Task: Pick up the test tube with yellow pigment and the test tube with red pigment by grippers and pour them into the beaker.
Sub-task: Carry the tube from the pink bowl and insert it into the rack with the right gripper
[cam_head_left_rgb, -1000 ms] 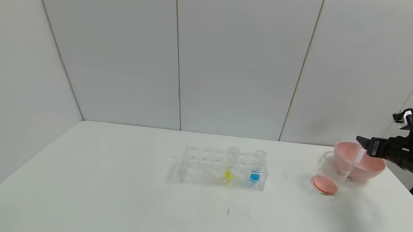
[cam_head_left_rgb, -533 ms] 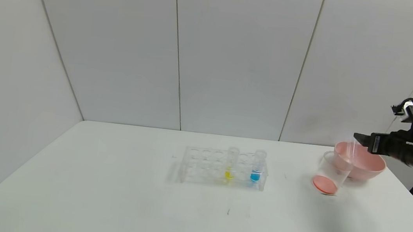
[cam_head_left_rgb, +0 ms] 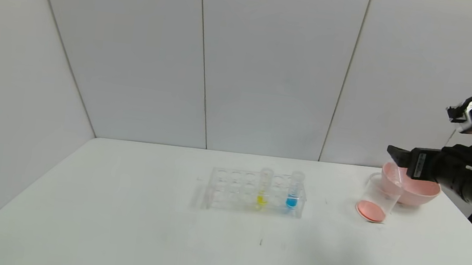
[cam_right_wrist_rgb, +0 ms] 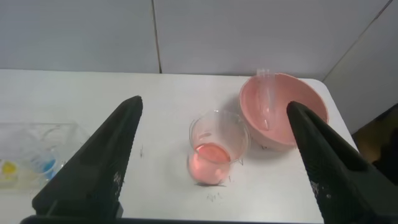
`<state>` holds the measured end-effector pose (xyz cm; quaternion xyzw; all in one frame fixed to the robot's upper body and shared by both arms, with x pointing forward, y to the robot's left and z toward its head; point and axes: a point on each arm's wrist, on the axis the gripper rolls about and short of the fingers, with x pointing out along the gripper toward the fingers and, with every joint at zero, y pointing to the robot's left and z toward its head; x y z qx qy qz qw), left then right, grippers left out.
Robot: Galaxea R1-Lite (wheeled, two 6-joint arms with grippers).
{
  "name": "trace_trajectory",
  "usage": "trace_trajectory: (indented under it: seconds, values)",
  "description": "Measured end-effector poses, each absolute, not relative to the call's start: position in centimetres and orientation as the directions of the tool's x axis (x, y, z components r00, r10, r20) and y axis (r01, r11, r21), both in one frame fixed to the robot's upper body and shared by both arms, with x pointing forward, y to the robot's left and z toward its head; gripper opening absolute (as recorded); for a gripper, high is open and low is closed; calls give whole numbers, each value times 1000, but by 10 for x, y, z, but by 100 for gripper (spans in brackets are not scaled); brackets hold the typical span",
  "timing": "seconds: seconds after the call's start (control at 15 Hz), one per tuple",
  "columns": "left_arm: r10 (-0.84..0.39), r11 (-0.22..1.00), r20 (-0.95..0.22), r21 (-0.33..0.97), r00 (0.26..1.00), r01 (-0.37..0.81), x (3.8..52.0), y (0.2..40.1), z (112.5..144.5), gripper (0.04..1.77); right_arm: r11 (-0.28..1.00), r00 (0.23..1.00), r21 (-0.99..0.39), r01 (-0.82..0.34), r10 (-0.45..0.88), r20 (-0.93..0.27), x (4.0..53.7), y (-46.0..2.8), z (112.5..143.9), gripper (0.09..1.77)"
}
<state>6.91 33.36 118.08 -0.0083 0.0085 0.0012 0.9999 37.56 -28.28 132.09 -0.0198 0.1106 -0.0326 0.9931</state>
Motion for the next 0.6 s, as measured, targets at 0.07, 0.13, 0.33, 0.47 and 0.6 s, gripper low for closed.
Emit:
trace_trajectory:
  seconds: [0.07,0.13,0.33,0.47,0.6]
  values:
    - [3,1000,-17,-17,1000,-3,69,334,1181,172,997,973,-44,69,-77,-216,363,-271,1321,167]
    - [3,1000,-17,-16,1000,-3,69,334,1181,172,997,973,-42,71,-79,-217,353,-261,1319,167]
    - [3,1000,-17,-17,1000,-3,69,334,1181,172,998,970,-36,50,-57,-237,323,-239,1305,168]
    - [3,1000,-17,-17,1000,-3,69,334,1181,172,999,966,-11,51,-52,-254,310,-227,1296,169]
    - [3,1000,-17,-17,1000,-3,69,334,1181,172,998,962,15,55,-49,-269,301,-215,1288,169]
